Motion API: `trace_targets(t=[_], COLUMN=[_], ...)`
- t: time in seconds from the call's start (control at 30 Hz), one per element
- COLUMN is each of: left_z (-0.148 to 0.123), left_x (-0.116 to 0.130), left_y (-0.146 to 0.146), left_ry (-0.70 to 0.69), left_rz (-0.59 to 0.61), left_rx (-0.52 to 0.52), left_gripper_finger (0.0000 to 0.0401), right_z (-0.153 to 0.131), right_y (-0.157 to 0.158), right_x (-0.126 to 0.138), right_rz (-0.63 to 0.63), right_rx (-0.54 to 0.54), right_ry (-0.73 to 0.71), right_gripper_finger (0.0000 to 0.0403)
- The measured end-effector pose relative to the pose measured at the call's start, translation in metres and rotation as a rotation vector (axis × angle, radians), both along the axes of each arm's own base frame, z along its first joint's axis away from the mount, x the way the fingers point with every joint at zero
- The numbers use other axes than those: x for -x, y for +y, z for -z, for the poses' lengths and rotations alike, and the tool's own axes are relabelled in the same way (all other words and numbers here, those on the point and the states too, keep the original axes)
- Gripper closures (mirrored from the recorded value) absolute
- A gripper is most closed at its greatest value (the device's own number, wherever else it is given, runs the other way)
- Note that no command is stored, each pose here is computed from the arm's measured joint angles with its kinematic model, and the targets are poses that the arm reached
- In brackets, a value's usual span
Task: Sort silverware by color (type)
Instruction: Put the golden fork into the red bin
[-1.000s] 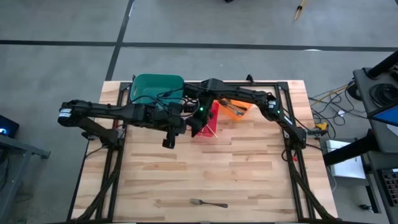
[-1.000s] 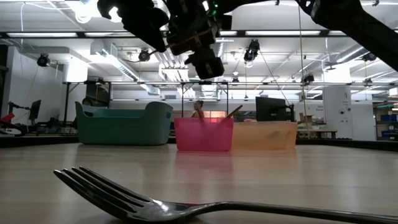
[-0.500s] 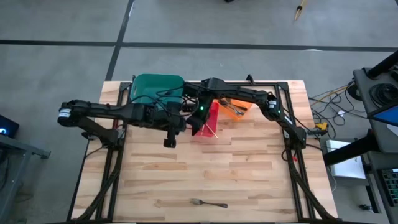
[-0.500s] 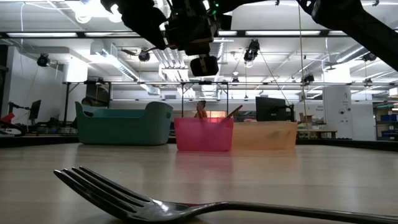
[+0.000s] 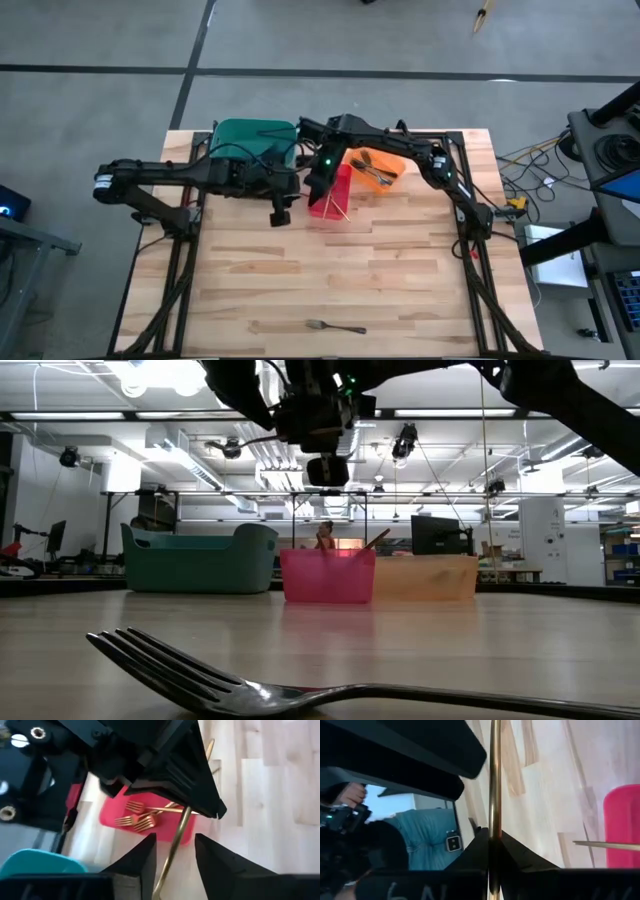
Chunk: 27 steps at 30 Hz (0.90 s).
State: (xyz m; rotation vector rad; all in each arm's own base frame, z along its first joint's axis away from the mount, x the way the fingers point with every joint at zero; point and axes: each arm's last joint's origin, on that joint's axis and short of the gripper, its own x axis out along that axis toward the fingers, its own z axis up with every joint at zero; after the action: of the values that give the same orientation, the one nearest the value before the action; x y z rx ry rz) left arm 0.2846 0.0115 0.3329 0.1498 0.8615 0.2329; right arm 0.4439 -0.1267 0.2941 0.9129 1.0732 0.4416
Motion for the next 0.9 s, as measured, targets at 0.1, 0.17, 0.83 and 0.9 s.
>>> trace_targets(t=[0.1,0.17,0.83,0.9], left_z=[-0.007,-0.012,-0.052,-0.054], left_x=[0.001,0.001,0.062,0.072], left_y=[0.004,0.008,0.061,0.063], left_ry=[-0.008,-0.023,-0.238,-0.292], left_rz=[-0.043,-0.076,-0.072,-0.041], left_rx=[-0.035,-0.059,-0.117,-0.09], left_gripper_finger=[0.0278,0.0274,0.0271,0.0271], right_z=[0.0,0.002,0.013,0.01], right_y=[-0.011,-0.02,-0.062,-0.056], right_x=[0.006,0.01,0.067,0.076], right_rz=[0.024,0.043,0.404,0.494], right_rx=[-0.015,-0.021,-0.003,-0.009], right_ry=[0.017,0.032,0.161,0.16], right_gripper_finger=[0.0394,0.0394,0.0394,0.0394])
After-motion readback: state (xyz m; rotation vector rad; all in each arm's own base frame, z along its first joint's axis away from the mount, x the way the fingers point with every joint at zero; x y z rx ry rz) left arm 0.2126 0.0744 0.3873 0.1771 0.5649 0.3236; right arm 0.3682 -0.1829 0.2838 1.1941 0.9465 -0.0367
